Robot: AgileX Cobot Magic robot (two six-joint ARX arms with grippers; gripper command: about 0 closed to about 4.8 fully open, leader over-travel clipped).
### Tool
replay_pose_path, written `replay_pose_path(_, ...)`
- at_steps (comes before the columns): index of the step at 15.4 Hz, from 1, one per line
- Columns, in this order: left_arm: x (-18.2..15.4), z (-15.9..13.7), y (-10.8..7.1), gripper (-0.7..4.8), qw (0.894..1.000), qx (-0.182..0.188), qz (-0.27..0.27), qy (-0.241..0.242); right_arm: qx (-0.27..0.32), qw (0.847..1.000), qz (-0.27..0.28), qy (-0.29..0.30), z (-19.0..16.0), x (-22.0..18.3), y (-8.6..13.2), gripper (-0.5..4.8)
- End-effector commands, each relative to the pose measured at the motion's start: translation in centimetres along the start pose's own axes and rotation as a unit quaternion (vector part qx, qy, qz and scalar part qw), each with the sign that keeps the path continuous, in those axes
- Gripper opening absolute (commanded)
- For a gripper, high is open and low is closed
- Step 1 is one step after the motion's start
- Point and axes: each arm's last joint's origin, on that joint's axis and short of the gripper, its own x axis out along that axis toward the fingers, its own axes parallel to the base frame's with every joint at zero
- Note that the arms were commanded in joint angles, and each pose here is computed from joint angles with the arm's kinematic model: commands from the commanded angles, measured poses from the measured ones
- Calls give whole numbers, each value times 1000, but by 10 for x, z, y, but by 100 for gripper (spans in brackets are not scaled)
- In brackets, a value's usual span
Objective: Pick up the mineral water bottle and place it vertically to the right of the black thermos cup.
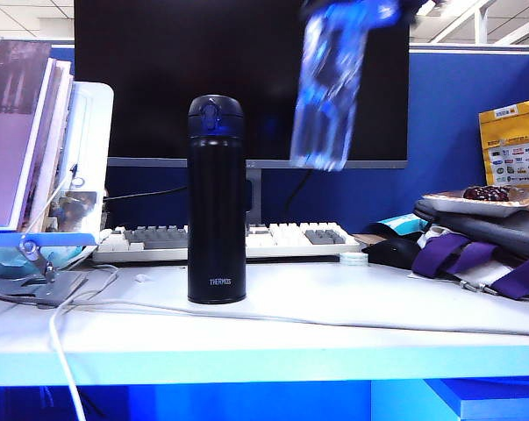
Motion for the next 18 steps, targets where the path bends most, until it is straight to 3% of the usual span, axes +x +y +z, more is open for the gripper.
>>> replay_pose_path(1, 0, 1, 1, 479, 1000, -5, -1, -4, -29, 999, -9, -45, 0, 21, -7, 103)
replay_pose_path(6, 0, 1, 1, 479, 1000, -5, -1, -4, -34, 999, -17, -14, -31, 54, -15, 103)
replay_pose_path(18, 0, 1, 1, 479, 1000, -5, -1, -4, -3, 999, 32, 44, -83, 94, -17, 103)
